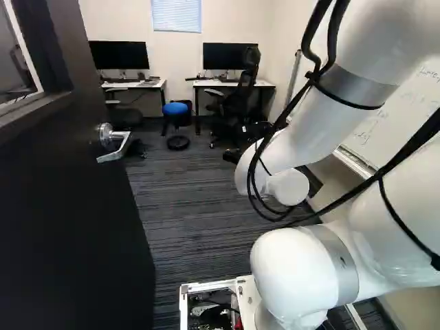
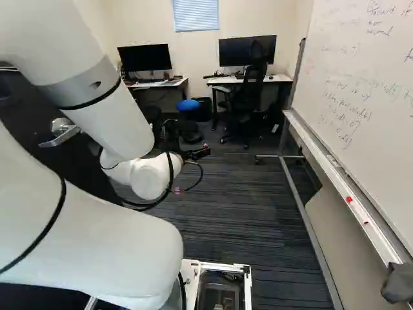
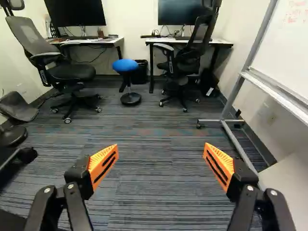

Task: Open the door and move inside

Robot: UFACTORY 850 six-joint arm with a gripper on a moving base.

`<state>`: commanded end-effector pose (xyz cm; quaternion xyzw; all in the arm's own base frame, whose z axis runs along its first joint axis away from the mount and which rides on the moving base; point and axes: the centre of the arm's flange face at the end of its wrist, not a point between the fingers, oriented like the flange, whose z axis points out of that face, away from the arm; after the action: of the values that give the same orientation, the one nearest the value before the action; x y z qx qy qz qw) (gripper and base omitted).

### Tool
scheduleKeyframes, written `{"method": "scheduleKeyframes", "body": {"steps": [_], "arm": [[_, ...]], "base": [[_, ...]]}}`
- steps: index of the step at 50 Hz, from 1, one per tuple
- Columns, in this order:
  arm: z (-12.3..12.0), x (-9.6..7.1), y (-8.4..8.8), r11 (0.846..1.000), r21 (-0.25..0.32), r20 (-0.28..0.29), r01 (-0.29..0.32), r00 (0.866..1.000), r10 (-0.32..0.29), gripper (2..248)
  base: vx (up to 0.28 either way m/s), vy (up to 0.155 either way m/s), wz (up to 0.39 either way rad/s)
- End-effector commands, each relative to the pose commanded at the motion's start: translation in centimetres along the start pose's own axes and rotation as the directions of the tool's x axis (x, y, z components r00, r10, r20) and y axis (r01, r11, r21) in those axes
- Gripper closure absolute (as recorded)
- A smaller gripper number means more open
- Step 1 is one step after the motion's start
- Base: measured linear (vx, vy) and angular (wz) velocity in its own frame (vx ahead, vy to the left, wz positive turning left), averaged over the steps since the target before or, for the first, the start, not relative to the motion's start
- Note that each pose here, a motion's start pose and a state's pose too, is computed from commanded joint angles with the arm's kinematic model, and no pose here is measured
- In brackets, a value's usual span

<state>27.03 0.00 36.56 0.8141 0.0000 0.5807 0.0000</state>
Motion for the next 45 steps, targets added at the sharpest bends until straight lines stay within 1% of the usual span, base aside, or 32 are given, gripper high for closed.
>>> {"method": "scheduleKeyframes", "body": {"steps": [45], "arm": [[0.00,0.00,0.00,1.000,0.000,0.000,0.000,1.000,0.000,3]], "base": [[0.214,0.007,-0.003]]}}
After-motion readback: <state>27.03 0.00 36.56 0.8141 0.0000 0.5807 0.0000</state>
